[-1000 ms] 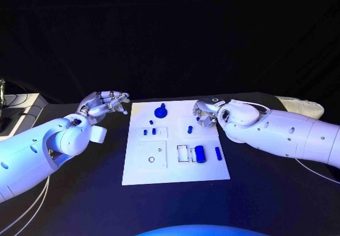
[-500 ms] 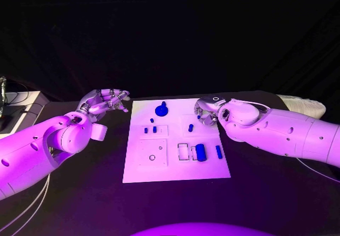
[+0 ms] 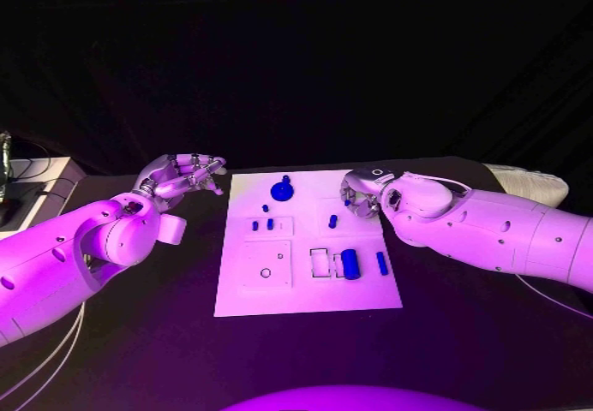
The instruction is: Assemble the parts on the task board
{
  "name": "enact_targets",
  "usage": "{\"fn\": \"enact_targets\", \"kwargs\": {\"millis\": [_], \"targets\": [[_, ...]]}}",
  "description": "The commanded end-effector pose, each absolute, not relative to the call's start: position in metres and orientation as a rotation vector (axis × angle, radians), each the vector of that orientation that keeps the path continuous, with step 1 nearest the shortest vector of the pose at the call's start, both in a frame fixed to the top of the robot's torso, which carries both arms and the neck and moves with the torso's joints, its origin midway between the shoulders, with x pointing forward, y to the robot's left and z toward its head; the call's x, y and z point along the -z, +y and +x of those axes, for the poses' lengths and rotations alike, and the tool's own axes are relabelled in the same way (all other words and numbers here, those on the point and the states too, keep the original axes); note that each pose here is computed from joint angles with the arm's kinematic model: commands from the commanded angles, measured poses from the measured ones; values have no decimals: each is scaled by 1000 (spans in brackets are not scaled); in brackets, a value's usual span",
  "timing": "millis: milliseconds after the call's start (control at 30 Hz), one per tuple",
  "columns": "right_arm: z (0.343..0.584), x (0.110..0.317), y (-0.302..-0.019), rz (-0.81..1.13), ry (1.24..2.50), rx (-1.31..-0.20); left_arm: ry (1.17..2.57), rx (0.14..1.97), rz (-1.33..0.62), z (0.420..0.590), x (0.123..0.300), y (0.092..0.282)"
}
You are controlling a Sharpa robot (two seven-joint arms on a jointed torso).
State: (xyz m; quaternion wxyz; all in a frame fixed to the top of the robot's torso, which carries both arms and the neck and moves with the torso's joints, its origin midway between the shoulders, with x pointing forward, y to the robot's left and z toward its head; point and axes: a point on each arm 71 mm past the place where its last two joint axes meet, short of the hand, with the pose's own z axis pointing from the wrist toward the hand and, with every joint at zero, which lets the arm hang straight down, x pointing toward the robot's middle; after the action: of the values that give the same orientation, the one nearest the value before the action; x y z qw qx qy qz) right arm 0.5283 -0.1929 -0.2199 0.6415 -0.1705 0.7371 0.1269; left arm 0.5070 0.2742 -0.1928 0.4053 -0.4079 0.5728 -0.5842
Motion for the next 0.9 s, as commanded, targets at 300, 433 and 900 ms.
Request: {"fn": "enact_targets", "kwargs": {"millis": [300, 433, 900], "targets": [[523, 224, -185, -394, 1695, -337, 1454, 1478, -1011, 506, 192, 272], [523, 224, -184, -391, 1693, -341, 1455, 1477, -1011, 506, 192, 272], [524, 221, -186, -353, 1648, -318, 1466, 1471, -1012, 506, 193, 273]]}}
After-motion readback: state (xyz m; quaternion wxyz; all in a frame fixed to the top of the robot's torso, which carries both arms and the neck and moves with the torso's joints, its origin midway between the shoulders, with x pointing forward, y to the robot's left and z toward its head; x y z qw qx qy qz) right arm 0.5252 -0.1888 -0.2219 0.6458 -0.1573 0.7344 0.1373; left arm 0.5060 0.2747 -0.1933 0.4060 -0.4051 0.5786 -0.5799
